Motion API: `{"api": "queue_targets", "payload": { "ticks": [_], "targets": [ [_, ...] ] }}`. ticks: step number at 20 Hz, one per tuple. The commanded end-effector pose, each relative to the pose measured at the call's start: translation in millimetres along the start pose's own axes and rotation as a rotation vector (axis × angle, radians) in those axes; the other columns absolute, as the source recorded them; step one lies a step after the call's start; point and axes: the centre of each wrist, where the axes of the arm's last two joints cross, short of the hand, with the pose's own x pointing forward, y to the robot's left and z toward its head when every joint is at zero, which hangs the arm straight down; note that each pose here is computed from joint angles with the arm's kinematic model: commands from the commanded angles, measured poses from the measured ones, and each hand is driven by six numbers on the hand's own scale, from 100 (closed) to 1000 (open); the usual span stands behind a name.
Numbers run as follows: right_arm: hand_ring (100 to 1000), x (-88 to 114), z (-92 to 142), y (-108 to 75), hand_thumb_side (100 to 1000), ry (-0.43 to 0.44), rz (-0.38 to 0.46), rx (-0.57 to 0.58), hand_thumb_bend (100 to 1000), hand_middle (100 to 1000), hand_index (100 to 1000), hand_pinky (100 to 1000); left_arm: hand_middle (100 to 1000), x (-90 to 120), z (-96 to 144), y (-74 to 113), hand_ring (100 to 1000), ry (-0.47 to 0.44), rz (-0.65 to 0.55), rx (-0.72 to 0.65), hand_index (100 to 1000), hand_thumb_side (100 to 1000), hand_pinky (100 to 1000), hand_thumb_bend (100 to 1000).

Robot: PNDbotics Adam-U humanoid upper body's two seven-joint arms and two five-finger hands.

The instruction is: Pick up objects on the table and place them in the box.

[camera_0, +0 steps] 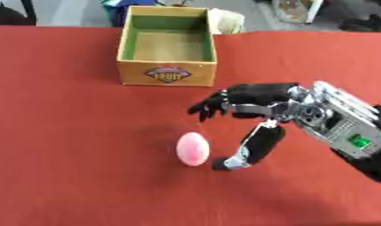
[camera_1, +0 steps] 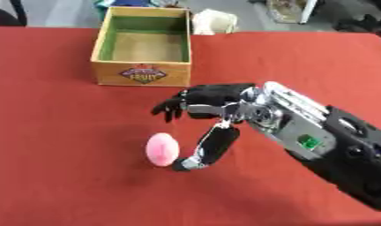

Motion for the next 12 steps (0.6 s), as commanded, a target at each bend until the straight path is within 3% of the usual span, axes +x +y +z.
{"api": "queue_targets", "payload": {
  "ticks": [1, 12],
  "targets": [
    [810, 6.5, 1.0, -5.5, 485, 0.019, 0.035, -0.024, 438, 760, 969, 735, 361, 6.4, -3.1, -1.4, 481, -0.024, 0.015, -0.013, 517, 680, 486, 100],
    [806, 14.7, -7.2, 2.2, 467, 0.059, 0.058, 0.019, 418, 721, 916, 734, 361, 6.7, -3.0, -2.6, 482, -0.023, 0.022, -0.021, 514, 681, 486, 100]
  ]
}}
